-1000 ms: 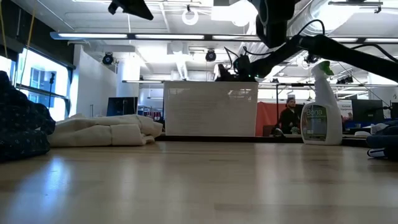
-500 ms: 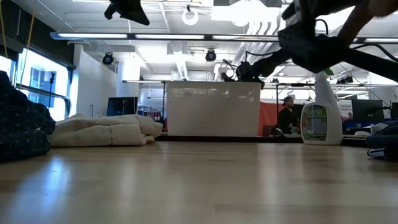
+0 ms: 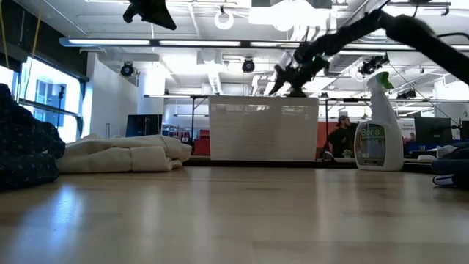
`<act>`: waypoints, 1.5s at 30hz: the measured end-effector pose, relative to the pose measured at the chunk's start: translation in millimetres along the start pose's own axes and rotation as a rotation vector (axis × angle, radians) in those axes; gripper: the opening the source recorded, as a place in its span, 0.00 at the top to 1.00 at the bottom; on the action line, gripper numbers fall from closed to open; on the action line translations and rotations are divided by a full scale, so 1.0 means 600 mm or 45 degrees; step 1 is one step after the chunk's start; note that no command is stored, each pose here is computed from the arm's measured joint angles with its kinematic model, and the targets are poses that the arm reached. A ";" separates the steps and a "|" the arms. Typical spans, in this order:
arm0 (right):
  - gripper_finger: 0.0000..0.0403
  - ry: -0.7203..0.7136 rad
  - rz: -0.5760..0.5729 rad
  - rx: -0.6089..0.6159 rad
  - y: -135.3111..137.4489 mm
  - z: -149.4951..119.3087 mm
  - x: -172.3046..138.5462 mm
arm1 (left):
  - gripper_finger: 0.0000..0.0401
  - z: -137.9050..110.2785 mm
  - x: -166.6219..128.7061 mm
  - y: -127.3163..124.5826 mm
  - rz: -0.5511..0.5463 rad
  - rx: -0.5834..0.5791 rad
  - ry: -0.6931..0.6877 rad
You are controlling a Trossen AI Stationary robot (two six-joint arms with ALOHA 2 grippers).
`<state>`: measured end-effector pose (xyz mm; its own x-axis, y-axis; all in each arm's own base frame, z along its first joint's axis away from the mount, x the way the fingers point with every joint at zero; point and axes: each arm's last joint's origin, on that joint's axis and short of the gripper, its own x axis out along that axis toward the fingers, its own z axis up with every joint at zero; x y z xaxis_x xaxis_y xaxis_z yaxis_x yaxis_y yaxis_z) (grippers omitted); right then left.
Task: Fold Laundry from Bin
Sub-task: Put the folded blue checkered long sleeve into the white bin, then fold the black short
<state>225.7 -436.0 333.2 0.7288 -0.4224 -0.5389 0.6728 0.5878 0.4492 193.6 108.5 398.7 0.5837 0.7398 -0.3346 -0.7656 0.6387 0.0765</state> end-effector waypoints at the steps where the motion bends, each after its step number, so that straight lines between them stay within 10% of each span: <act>1: 0.31 -0.021 -0.040 -0.030 0.011 0.005 -0.015 | 1.00 0.000 0.000 0.000 0.000 0.000 0.000; 24: 0.78 0.093 0.047 -0.459 0.225 -0.032 -0.098 | 1.00 0.000 0.010 0.019 0.052 -0.012 0.013; 32: 0.89 0.740 0.083 -0.534 0.332 -0.151 -0.165 | 1.00 -0.004 0.020 0.019 0.006 0.064 0.054; 38: 0.97 0.812 0.216 -0.670 0.434 -0.235 -0.234 | 1.00 -0.011 0.019 0.015 -0.098 0.100 0.103; 45: 0.97 1.106 -0.065 -0.386 0.400 -0.407 -0.299 | 1.00 -0.019 0.018 0.011 -0.184 0.083 0.169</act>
<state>225.0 -50.8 363.7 0.2655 0.1417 -0.9536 0.5499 0.7902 0.2705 191.5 118.1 384.7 0.6420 0.6080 -0.4671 -0.6551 0.7515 0.0778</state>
